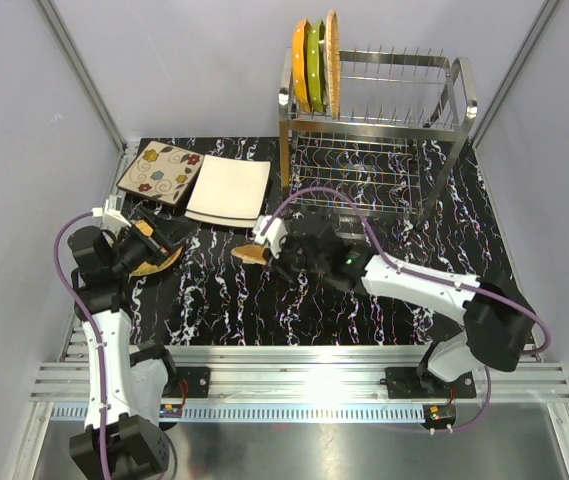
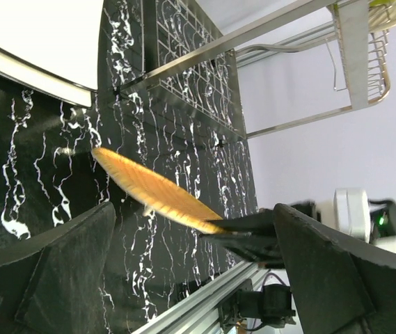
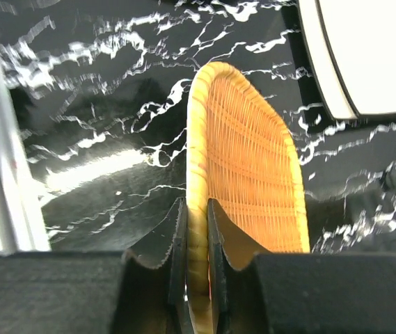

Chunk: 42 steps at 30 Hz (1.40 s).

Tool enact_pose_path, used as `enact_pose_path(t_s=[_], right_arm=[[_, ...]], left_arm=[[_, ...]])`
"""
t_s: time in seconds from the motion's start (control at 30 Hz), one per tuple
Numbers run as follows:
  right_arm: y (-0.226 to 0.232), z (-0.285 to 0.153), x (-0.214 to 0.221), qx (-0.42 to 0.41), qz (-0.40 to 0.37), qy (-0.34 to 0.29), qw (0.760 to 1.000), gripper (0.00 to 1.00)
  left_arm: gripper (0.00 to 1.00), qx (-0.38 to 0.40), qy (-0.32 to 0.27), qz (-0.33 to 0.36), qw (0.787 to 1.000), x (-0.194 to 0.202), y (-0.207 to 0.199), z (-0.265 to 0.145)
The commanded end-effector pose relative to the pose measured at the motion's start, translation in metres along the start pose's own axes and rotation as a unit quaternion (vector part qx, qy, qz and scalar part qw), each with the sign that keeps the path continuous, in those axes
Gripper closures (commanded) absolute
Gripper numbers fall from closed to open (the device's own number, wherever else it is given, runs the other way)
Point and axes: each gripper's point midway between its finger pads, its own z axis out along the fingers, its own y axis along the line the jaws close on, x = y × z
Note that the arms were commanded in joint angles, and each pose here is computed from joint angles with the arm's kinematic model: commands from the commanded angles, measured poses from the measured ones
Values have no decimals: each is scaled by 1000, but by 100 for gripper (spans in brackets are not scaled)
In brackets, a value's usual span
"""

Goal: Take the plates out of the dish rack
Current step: Place the plate on the table

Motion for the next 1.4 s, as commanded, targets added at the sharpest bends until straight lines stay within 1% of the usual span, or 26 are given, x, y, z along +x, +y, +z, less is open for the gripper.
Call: enact_pose_path(t_s=[0.0, 0.03, 0.13, 0.2, 0.3, 0.33, 0.43, 0.5, 0.53, 0.6, 0.67, 0.7, 0.77, 0.8, 0.87, 0.9, 1.0, 1.07, 1.1, 1.13, 1.17, 1.23, 1.27, 1.3, 1.33, 1.37], right_arm=[[-5, 17, 4, 33, -102, -16, 994, 100], [6, 22, 7, 26, -118, -21, 993, 100], [19, 30, 22, 25, -169, -23, 985, 100], [35, 36, 33, 16, -216, -26, 976, 100], [44, 41, 37, 15, -237, -39, 971, 100], [46, 42, 48, 15, -245, -31, 969, 100], [54, 46, 60, 9, -269, -34, 962, 100], [55, 48, 66, 8, -273, -33, 961, 97], [54, 49, 69, 9, -275, -31, 961, 94], [54, 52, 72, 10, -277, -30, 960, 84], [55, 54, 78, 7, -280, -23, 960, 80], [55, 54, 80, 5, -281, -23, 960, 75], [57, 55, 82, 0, -284, -20, 959, 71], [57, 55, 84, -1, -285, -18, 958, 65], [57, 53, 84, -2, -290, -19, 957, 60], [57, 52, 85, -4, -292, -17, 956, 55], [57, 47, 81, -3, -296, -22, 955, 48], [56, 40, 72, 1, -296, -27, 955, 36], [54, 37, 62, 8, -287, -31, 957, 31], [52, 31, 46, 15, -280, -42, 959, 22], [52, 26, 48, 9, -273, -21, 962, 18], [50, 9, 6, 18, -235, -49, 971, 12], [52, 2, 15, 2, -224, -15, 974, 5], [58, -7, -10, -14, -208, -32, 977, 3], [61, -14, -20, -22, -197, -37, 980, 1], [58, -30, -12, -37, -181, -8, 983, 0]], left_arm=[[1, -6, -2, 9, 1000, 3, 2, -1], [1, -8, -3, 10, 1000, 3, 3, -2], [1, -10, -2, 10, 1000, 3, 4, -2], [1, -10, -2, 13, 1000, 4, 5, -1], [1, -11, -2, 13, 1000, 4, 5, -2], [1, -14, -1, 12, 1000, 4, 7, -1], [1, -15, -1, 11, 1000, 5, 10, -1], [1, -15, 0, 9, 1000, 7, 11, -1], [1, -16, 1, 7, 1000, 8, 12, -1], [1, -15, 0, 6, 1000, 9, 13, -1], [1, -15, 3, 4, 1000, 12, 15, -1], [1, -16, 3, 5, 1000, 13, 15, -1], [1, -16, 3, 3, 1000, 14, 16, -1], [1, -16, 2, 4, 1000, 14, 16, -2], [1, -16, 1, 4, 1000, 15, 16, -2], [1, -16, 1, 4, 1000, 15, 16, -3], [1, -15, -1, 4, 1000, 15, 15, -3], [1, -16, -4, 6, 1000, 13, 13, -4], [1, -17, -8, 11, 1000, 11, 11, -4], [1, -19, -11, 13, 1000, 9, 10, -5], [1, -23, -16, 14, 1000, 6, 9, -5], [1, -23, -22, 24, 999, 0, 4, -6], [1, -24, -25, 27, 999, -3, 3, -5], [1, -21, -29, 30, 999, -6, -1, -5], [1, -16, -34, 32, 999, -10, -5, -4], [1, -17, -37, 27, 999, -13, -5, -3]])
